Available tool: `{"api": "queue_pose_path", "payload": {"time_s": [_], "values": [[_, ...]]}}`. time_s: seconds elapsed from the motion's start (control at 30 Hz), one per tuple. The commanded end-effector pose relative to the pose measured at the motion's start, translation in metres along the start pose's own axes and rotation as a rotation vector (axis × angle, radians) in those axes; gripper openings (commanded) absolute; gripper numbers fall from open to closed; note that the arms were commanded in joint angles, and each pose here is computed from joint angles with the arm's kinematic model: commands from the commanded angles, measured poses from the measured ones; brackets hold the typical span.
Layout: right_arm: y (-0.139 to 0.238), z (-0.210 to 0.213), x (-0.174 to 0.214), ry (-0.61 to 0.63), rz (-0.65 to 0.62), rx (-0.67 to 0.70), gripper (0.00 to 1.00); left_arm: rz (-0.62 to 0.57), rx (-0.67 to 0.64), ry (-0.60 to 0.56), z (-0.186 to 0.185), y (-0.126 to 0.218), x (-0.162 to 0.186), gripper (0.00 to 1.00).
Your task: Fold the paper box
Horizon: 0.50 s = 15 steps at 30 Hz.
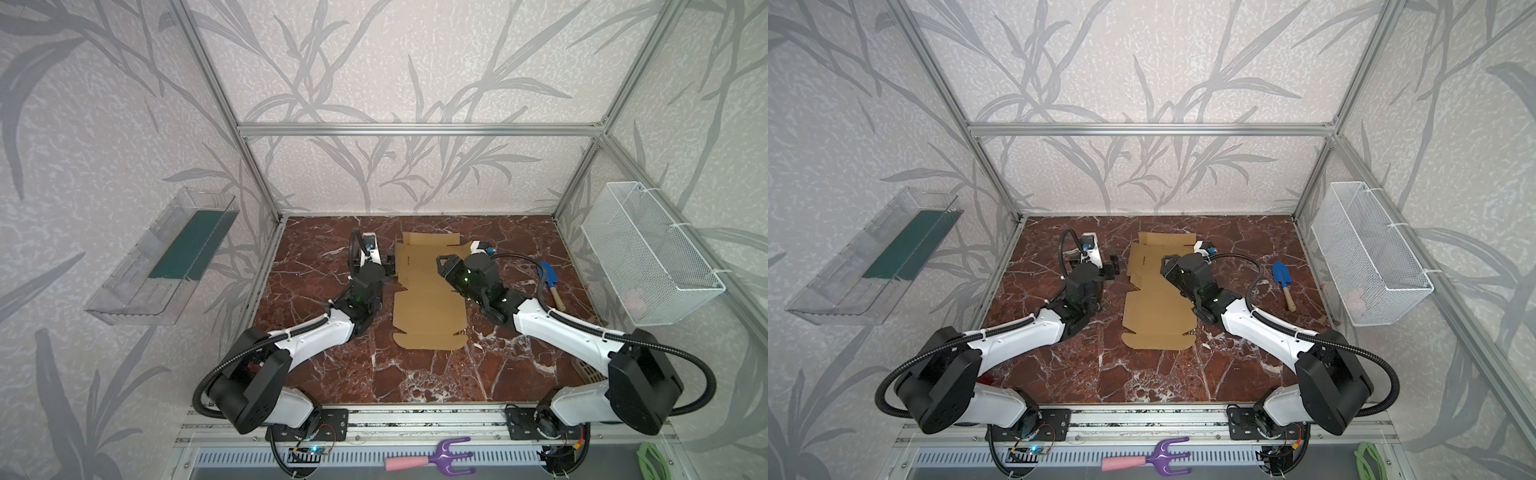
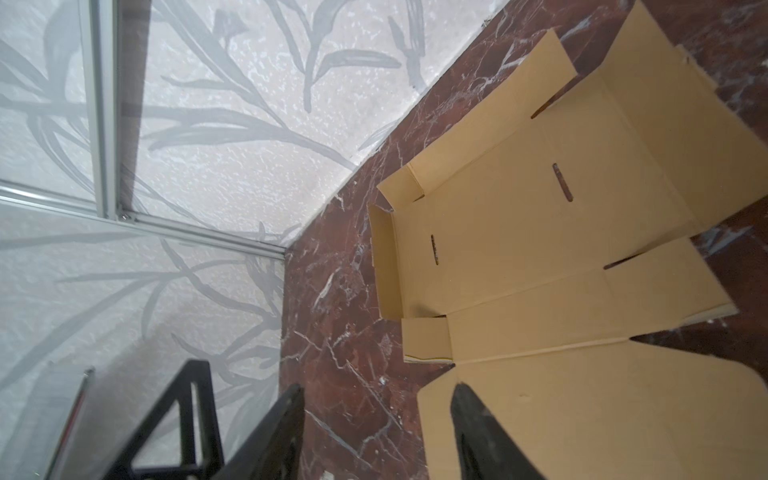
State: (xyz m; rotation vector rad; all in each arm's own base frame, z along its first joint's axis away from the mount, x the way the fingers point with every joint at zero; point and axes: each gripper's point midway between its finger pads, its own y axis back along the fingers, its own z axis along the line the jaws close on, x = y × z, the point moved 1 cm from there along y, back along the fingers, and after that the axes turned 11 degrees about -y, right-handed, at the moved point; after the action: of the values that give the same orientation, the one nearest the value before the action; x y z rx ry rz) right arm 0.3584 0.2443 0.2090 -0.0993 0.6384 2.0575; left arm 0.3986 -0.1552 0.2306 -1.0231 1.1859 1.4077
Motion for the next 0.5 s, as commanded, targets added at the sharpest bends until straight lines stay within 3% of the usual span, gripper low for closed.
{"api": "queue_pose_path", "payload": {"time_s": [0.0,0.2,0.33,0.47], "values": [[0.003,0.002,0.001,0.132,0.021,0.007,0.62,0.272,0.226,-0.067,-0.042,-0.013,0.056,0.87],[0.013,0.004,-0.006,0.197,-0.013,-0.007,0.64,0.421,0.345,-0.106,-0.063,-0.049,0.080,0.87],[0.017,0.005,-0.008,0.233,-0.018,-0.008,0.65,0.545,0.359,-0.165,-0.068,-0.069,0.104,0.85],[0.021,0.006,-0.010,0.252,-0.027,-0.016,0.65,0.589,0.340,-0.189,-0.070,-0.081,0.111,0.81]]}}
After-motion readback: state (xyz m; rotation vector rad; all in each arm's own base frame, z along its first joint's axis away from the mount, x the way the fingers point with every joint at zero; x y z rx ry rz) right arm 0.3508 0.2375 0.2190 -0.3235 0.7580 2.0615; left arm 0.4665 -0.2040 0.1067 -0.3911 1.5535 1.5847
